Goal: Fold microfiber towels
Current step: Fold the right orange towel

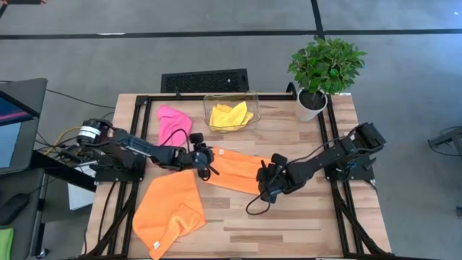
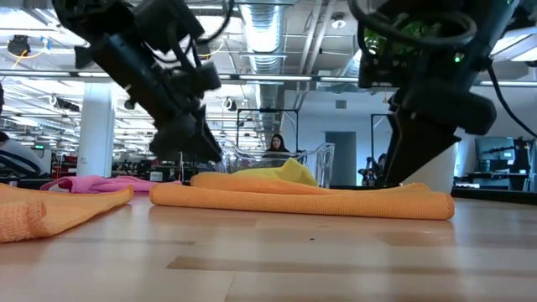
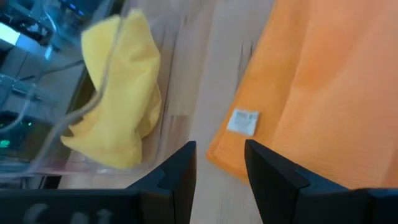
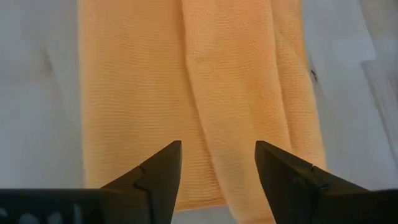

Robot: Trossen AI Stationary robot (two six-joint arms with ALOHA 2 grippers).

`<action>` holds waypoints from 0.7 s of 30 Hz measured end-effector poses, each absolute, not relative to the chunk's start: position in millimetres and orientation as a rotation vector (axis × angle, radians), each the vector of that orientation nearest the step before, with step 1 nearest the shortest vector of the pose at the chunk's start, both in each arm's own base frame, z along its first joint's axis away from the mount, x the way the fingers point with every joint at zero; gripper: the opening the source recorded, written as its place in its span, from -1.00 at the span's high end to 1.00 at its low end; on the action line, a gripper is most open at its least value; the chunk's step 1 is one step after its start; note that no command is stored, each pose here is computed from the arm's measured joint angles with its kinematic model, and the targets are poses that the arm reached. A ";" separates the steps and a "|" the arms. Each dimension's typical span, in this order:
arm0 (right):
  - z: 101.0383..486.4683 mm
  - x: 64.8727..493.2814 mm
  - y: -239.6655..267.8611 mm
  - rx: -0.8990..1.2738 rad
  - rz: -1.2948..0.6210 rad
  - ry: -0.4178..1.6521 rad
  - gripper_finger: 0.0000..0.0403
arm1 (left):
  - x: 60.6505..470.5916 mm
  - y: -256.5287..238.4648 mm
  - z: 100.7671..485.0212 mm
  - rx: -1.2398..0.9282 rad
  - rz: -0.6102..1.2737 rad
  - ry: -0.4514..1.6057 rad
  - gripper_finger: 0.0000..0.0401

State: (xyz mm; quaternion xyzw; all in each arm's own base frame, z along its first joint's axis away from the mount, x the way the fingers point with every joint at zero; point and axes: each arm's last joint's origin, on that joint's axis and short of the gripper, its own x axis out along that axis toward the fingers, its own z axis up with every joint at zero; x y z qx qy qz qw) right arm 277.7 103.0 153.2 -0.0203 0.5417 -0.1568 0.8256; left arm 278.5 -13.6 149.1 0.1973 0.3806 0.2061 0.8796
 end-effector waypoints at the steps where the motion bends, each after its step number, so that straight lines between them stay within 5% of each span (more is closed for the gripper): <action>1: 151.2 277.3 102.0 -0.051 -0.326 1.149 -0.13 | 277.9 -15.7 152.6 0.402 0.426 0.776 0.35; 12: 134.1 270.3 82.4 -0.079 -0.370 1.180 -0.10 | 268.1 -36.1 169.2 0.331 0.382 0.714 0.35; 21: 132.5 270.2 80.4 -0.085 -0.360 1.183 0.26 | 267.0 -43.5 169.2 0.321 0.363 0.704 0.35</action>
